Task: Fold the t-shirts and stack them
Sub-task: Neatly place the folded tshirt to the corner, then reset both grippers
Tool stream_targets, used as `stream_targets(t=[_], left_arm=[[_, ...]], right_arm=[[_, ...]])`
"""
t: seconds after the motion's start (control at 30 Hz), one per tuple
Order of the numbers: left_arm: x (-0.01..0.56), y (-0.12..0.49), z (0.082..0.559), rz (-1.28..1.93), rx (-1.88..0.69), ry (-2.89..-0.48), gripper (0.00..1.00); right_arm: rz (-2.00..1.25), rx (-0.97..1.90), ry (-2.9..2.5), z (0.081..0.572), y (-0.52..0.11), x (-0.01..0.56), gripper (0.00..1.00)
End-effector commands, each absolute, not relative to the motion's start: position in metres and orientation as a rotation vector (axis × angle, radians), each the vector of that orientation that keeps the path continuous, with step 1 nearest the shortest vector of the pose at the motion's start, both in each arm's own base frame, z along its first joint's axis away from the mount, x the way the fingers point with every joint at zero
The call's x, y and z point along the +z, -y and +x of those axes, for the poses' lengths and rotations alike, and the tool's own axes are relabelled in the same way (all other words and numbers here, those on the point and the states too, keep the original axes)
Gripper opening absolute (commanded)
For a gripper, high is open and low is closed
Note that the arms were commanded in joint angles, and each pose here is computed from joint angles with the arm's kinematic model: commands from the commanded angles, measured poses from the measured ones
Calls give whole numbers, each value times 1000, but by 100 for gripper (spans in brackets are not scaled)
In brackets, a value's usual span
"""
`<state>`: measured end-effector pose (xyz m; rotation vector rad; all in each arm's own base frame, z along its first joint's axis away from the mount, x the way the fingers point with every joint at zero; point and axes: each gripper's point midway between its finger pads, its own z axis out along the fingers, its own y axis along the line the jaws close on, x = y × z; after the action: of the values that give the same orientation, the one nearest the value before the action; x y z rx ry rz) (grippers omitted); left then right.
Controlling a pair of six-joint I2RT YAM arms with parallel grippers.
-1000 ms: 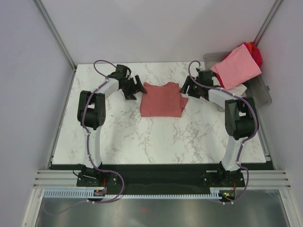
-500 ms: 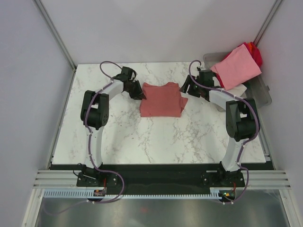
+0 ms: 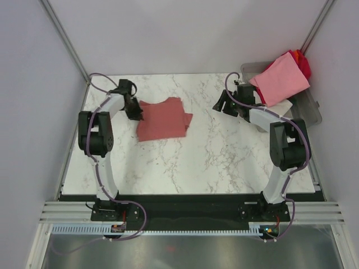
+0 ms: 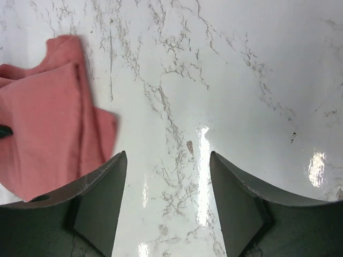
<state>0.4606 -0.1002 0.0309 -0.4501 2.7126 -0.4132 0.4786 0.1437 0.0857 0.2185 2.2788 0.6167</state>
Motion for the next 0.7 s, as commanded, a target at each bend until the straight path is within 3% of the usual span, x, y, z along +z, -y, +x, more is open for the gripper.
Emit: stream_targets(t=[0.0, 0.03, 0.07, 0.1, 0.17, 0.2, 0.47, 0.67], left_arm=[[45, -46, 439, -686, 203, -2668, 2], [47, -71, 440, -759, 242, -2644, 2], [48, -82, 435, -809, 270, -2649, 9], [56, -100, 434, -867, 363, -2615, 57], [69, -114, 428, -928, 461, -2557, 77], [80, -120, 425, -952, 501, -2518, 98], [212, -69, 417, -872, 358, -2198, 99], [266, 22, 416, -620, 12, -2147, 99]], right_arm=[[195, 673, -2192, 482, -151, 116, 71], [196, 674, -2187, 483, -151, 117, 71], [194, 675, -2185, 483, -150, 118, 71], [194, 675, -2185, 483, -150, 118, 71], [192, 668, -2182, 482, -150, 120, 72], [194, 663, -2179, 481, -148, 120, 72], [189, 673, -2172, 475, -149, 126, 72], [172, 697, -2134, 454, -148, 146, 74]])
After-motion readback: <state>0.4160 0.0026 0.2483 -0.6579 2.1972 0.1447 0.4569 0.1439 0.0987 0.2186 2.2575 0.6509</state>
